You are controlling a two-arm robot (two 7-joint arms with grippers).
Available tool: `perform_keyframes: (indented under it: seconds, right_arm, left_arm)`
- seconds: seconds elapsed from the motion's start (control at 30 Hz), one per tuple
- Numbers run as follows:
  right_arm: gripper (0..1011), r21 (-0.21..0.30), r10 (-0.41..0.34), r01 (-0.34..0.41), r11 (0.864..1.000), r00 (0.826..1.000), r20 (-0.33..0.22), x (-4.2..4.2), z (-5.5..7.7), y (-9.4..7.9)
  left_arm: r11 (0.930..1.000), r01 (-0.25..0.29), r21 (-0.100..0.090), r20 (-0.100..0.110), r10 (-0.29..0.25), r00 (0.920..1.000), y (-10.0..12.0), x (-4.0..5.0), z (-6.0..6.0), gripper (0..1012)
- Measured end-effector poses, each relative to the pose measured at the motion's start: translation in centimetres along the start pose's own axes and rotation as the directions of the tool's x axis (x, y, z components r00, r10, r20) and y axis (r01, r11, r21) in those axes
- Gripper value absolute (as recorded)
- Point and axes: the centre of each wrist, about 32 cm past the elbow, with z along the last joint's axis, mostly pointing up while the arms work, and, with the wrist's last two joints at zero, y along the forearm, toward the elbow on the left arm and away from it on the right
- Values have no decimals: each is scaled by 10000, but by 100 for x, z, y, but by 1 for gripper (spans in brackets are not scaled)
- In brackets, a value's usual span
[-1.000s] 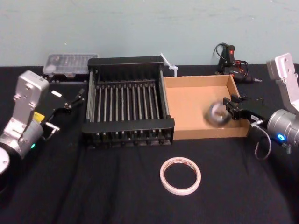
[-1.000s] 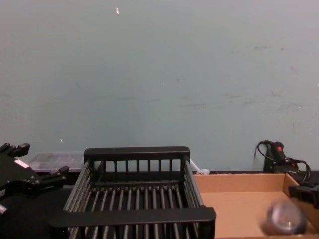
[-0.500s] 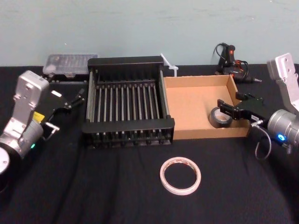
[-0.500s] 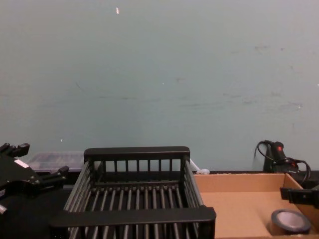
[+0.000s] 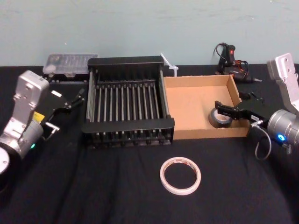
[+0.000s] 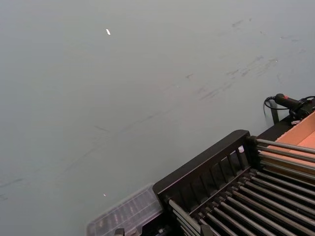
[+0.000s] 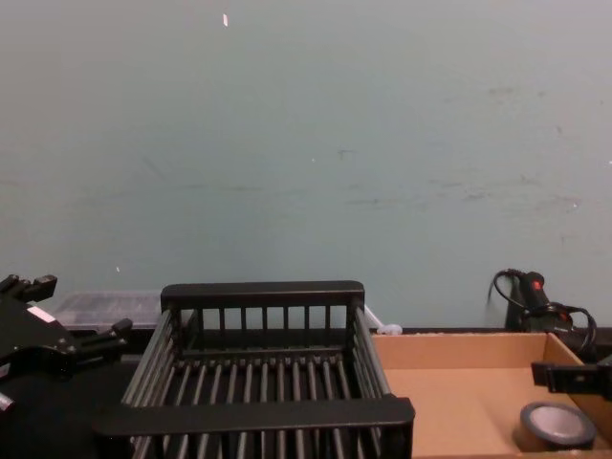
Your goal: Pick up the white tape and place it into the black box , Pick up the silver tape and place it into the brown box.
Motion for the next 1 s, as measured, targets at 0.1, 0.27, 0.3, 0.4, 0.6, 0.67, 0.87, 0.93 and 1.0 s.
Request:
perform_keyframes:
  seconds: [0.1, 0.27, 0.3, 0.4, 0.6, 0.67, 0.87, 0.93, 1.0]
  right_arm:
    - [1002, 65, -1, 1, 10000, 10000, 6, -4, 7, -25]
    - [1002, 184, 88, -88, 9998, 10000, -14, -23, 29, -85]
    - [1002, 200, 111, -111, 9997, 9999, -19, -28, 32, -97]
    - [1002, 254, 242, -242, 9994, 9997, 2, -49, 50, -156]
    - [1002, 199, 651, -654, 9977, 9978, 145, -106, 56, -296]
    - [1002, 163, 771, -774, 9969, 9968, 193, -120, 54, -329]
    - [1002, -50, 1333, -1332, 9911, 9903, 401, -199, 27, -451]
    - [1002, -134, 1534, -1529, 9881, 9871, 448, -229, 11, -481]
    - [1002, -196, 1672, -1665, 9859, 9848, 468, -254, 0, -498]
  left_arm:
    - [10000, 0, 0, 0, 0, 10000, 0, 0, 0, 1001]
    - [10000, 0, 0, 0, 0, 10000, 0, 0, 0, 1001]
    - [10000, 0, 0, 0, 0, 10000, 0, 0, 0, 1001]
    - [10000, 0, 0, 0, 0, 10000, 0, 0, 0, 1001]
    - [10000, 0, 0, 0, 0, 10000, 0, 0, 0, 1001]
    - [10000, 0, 0, 0, 0, 10000, 0, 0, 0, 1001]
    - [10000, 0, 0, -1, 0, 10000, 0, 0, 0, 1001]
    - [10000, 0, 0, 0, 0, 10000, 0, 0, 0, 1001]
    - [10000, 0, 1, 0, 0, 10000, 0, 0, 0, 1002]
